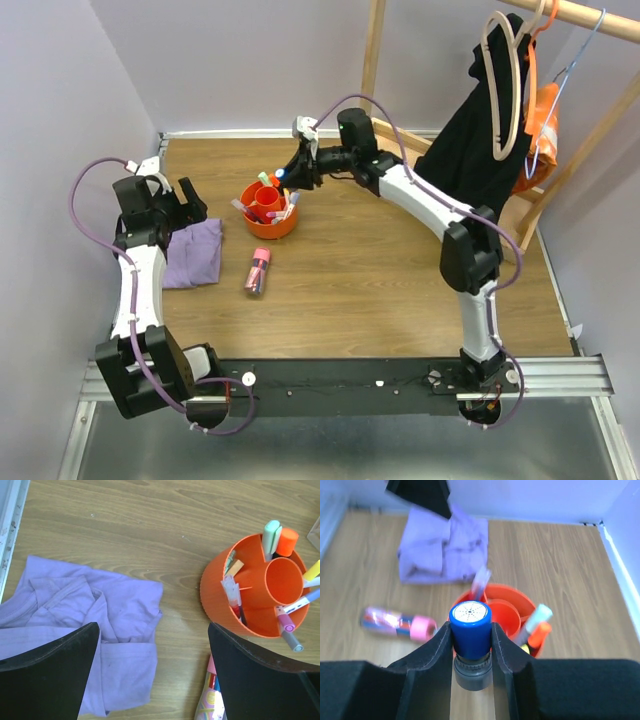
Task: Sort the stationery into containers
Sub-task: Place the stationery in the storage box.
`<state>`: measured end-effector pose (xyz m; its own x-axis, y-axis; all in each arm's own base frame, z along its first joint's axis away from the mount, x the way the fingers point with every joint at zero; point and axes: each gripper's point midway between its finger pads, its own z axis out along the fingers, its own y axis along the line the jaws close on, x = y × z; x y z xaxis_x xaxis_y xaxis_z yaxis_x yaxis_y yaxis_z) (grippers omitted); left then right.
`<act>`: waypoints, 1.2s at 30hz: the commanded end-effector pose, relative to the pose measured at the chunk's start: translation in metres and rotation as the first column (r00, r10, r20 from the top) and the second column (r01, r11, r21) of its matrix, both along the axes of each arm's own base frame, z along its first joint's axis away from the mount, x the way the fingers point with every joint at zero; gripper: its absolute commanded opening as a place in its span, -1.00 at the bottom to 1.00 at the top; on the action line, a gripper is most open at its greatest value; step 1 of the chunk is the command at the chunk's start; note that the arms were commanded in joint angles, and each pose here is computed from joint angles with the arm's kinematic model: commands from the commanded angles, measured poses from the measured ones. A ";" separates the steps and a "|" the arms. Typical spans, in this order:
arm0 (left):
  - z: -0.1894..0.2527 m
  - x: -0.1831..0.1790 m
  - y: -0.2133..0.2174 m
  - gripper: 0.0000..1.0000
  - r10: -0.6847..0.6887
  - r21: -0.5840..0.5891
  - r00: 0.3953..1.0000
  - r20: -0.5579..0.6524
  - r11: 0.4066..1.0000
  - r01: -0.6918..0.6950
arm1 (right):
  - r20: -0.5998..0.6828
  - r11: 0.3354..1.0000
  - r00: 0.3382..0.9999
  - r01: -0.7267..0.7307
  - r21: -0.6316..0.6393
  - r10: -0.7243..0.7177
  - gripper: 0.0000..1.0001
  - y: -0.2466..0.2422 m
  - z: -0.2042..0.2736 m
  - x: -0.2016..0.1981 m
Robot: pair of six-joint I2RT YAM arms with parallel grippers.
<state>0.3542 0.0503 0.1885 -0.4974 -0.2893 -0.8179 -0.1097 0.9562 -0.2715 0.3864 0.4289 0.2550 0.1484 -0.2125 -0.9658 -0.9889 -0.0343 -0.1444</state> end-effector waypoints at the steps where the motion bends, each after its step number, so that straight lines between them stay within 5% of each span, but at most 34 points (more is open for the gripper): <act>1: 0.013 0.002 -0.001 0.97 0.010 -0.064 1.000 0.014 0.998 -0.009 | -0.213 0.972 0.977 0.033 0.232 0.018 -0.99 0.044 0.026 0.009; 13: -0.005 -0.019 -0.007 0.97 -0.015 -0.073 0.998 -0.058 0.997 0.011 | -0.242 0.935 0.970 0.113 0.337 -0.030 -0.99 0.102 0.016 0.046; 36: -0.013 -0.039 -0.006 0.97 0.001 -0.066 0.995 -0.098 0.998 -0.007 | -0.289 0.952 0.942 0.234 0.196 -0.172 -0.92 0.124 -0.097 0.065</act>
<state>0.3238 0.0455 0.1790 -0.5634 -0.3406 -0.7527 -0.1434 0.9375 -0.3170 0.4407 0.5526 0.1857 -0.1344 0.0365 -0.9903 -0.9839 0.1137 0.1377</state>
